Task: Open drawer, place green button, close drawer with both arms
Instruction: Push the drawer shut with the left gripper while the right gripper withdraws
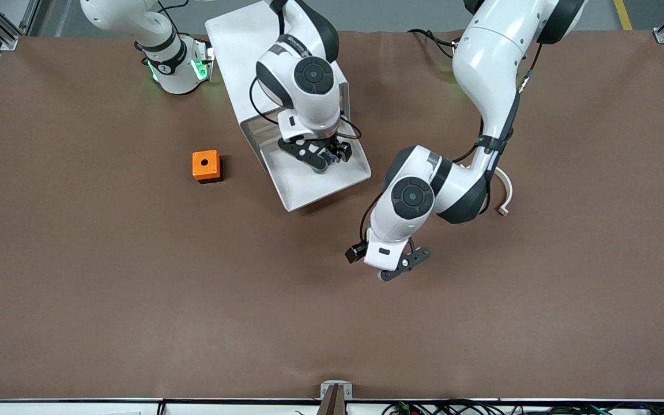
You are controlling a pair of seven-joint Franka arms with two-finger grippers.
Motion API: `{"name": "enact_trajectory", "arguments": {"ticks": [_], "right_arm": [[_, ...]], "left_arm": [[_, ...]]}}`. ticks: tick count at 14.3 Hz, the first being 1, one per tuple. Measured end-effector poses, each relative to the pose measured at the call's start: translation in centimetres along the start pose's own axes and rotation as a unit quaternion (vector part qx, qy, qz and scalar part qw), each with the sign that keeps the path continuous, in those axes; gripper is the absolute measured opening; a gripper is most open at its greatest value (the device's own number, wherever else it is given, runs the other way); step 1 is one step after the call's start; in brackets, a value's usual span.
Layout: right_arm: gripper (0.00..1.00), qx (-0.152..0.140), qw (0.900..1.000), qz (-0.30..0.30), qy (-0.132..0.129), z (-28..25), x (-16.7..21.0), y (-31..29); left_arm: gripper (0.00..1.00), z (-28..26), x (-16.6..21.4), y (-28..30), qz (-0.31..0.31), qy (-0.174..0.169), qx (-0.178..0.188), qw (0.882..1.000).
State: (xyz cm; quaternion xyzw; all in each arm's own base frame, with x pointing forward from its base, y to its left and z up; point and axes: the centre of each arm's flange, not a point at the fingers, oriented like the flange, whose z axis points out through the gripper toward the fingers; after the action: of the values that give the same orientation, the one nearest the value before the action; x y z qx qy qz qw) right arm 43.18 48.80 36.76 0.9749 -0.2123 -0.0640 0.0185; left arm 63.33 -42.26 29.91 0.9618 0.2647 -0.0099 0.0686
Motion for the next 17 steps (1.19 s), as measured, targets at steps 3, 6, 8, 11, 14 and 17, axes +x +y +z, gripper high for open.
{"name": "enact_trajectory", "arguments": {"ticks": [3, 6, 8, 11, 14, 17], "right_arm": [[1.0, -0.004, 0.998, -0.063, -0.008, -5.7, 5.9, 2.3], [1.0, -0.003, 0.992, -0.126, -0.02, -11.2, 14.1, 7.6], [1.0, 0.002, 0.985, -0.168, -0.029, -13.9, 19.3, 12.3], [1.0, 0.0, 0.976, -0.216, -0.032, -16.6, 25.4, 19.7], [1.0, -0.014, 0.966, -0.255, -0.045, -18.9, 28.8, 27.4], [1.0, -0.002, 0.967, -0.253, -0.044, -21.6, 31.0, 34.5]], "left_arm": [[1.0, 0.9, -1.9, 0.5, -0.011, -0.004, 0.007, 1.0], [1.0, 2.2, -4.3, 0.9, -0.022, -0.01, 0.018, 1.0], [1.0, 3.2, -6.0, 1.1, -0.024, -0.015, 0.026, 0.999], [1.0, 4.4, -8.2, 1.3, -0.022, -0.024, 0.03, 0.999], [1.0, 5.7, -10.3, 1.2, -0.011, -0.033, 0.036, 0.999], [1.0, 6.3, -13.0, 1.3, 0.005, -0.036, 0.043, 0.998]]}}
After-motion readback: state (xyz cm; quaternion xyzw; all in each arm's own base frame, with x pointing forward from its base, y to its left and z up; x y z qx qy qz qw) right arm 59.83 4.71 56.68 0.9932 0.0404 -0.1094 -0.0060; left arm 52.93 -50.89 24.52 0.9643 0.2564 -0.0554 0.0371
